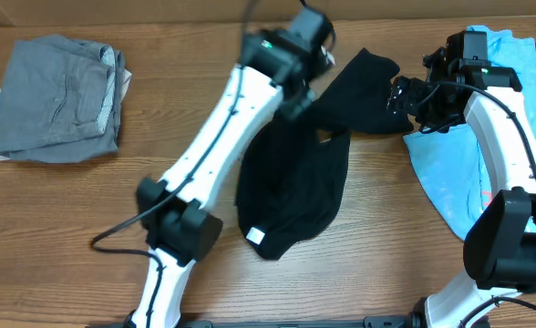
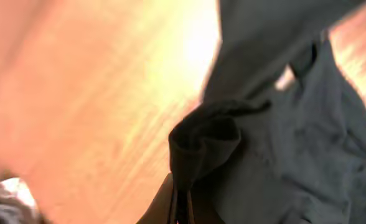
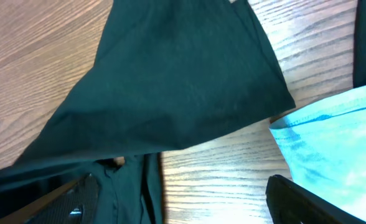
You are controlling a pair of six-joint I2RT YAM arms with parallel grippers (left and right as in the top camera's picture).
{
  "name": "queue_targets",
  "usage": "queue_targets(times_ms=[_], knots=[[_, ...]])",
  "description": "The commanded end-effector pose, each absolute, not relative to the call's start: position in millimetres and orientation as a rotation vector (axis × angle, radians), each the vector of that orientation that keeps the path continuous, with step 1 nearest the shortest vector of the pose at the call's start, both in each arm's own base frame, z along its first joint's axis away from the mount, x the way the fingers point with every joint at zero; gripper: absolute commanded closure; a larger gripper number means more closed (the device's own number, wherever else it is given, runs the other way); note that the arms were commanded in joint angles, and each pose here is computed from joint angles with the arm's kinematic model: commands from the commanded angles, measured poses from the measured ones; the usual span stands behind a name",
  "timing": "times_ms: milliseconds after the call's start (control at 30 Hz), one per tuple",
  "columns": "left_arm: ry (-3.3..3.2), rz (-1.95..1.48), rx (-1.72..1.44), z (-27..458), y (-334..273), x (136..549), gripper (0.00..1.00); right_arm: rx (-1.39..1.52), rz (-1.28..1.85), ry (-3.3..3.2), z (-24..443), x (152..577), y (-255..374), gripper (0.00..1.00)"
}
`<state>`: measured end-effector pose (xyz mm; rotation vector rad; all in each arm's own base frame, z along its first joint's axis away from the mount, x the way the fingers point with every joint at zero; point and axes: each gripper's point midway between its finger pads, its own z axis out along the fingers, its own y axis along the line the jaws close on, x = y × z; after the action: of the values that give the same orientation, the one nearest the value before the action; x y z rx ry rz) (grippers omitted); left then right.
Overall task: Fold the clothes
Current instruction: 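Reach the left gripper to the black shirt's near edge and grasp it, then lift the black shirt with both grippers and stretch it across the table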
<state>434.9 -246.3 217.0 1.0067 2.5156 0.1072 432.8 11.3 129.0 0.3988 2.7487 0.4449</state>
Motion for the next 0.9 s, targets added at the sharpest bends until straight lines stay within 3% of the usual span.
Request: queue_targets(times_ms=[0, 267, 500, 867], knots=[[2.423, 0.087, 0.869, 277, -229, 435, 0.96, 0.421, 0.436, 2.739, 127, 435, 8, 0.10], [2.469, 0.110, 0.838, 283, -204, 428, 0.96, 0.479, 0.451, 2.704, 118, 450, 7, 0.13], [2.481, 0.114, 0.840, 282, -202, 426, 0.96, 0.539, 0.462, 2.746, 66, 467, 6, 0.17], [2.477, 0.114, 0.839, 282, -202, 427, 0.96, 0.638, 0.418, 2.865, 20, 452, 2, 0.19]])
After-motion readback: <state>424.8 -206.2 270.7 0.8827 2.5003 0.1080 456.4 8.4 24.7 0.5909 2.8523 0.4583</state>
